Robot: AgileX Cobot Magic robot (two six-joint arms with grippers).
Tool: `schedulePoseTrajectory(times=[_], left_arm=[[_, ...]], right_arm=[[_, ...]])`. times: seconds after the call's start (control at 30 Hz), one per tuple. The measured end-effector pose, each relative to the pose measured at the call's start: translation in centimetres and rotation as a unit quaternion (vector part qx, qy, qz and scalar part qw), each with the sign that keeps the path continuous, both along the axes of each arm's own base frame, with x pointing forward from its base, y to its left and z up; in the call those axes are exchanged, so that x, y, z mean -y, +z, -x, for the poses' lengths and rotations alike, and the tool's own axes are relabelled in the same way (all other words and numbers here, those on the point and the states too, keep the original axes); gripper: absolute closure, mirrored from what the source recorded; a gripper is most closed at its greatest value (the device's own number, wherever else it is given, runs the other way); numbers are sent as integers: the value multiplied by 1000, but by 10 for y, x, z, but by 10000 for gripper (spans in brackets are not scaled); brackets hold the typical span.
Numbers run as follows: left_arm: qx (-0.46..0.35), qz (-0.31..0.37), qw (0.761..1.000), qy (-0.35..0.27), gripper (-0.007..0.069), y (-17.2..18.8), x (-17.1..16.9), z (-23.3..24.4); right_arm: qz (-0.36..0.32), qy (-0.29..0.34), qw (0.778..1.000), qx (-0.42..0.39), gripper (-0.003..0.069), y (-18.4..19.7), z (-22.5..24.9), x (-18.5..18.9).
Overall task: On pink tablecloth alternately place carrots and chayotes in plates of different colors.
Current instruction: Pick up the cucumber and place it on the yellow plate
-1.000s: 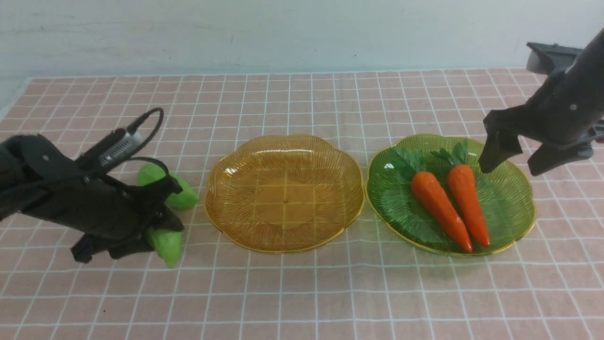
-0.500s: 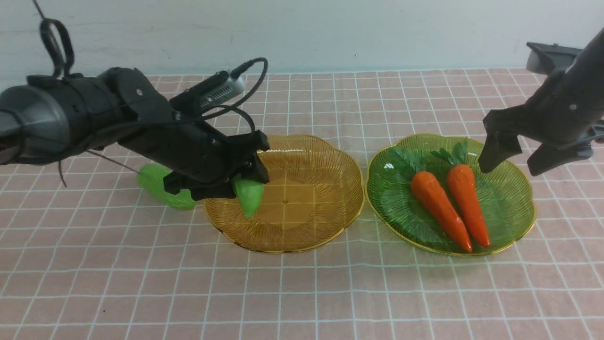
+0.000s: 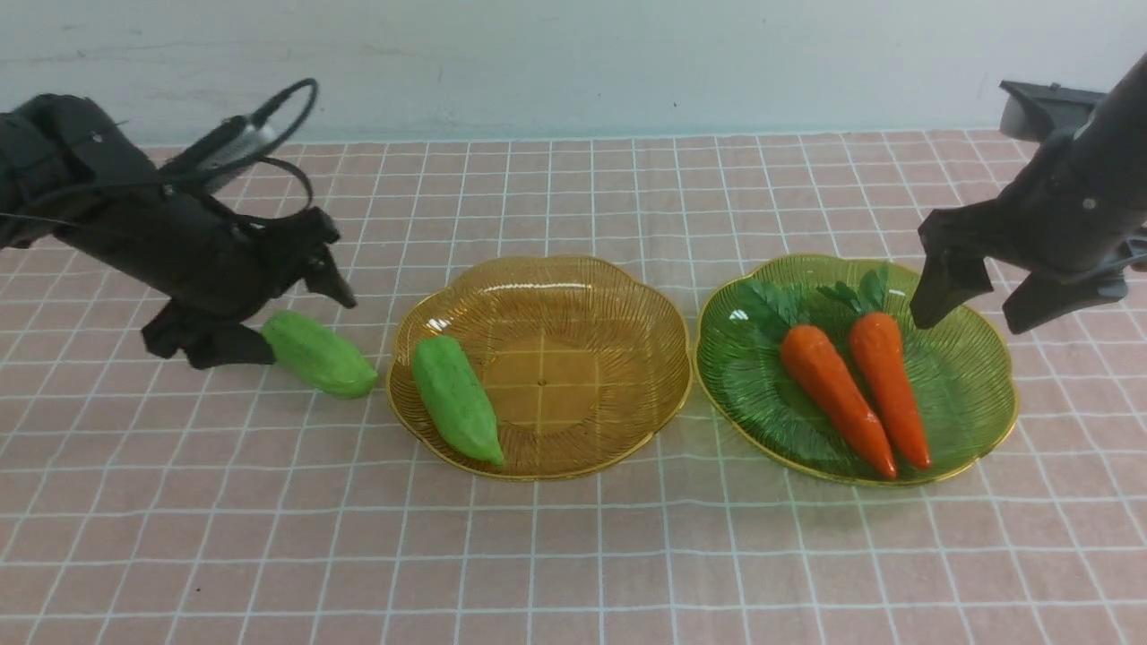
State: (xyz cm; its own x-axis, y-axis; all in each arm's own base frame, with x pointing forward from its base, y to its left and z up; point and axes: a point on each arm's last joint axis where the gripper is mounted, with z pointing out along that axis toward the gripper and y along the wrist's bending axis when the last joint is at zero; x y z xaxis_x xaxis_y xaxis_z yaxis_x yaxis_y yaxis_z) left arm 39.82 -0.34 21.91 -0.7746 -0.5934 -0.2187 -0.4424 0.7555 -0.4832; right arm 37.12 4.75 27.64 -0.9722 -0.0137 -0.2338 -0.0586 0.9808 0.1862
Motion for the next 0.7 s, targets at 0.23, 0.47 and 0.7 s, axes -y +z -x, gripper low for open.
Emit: schedulePoseTrajectory(times=[0.23, 0.47, 0.7], left_arm=[[-21, 30, 998, 55, 120, -33, -4, -16], [-18, 45, 996, 80, 151, -53, -5, -25], [-10, 28, 999, 33, 338, -52, -3, -24]], right_arm=[[0, 1, 1000, 0, 90, 0, 0, 0], [0, 1, 1000, 0, 90, 0, 0, 0], [1, 3, 1000, 1, 90, 0, 0, 0]])
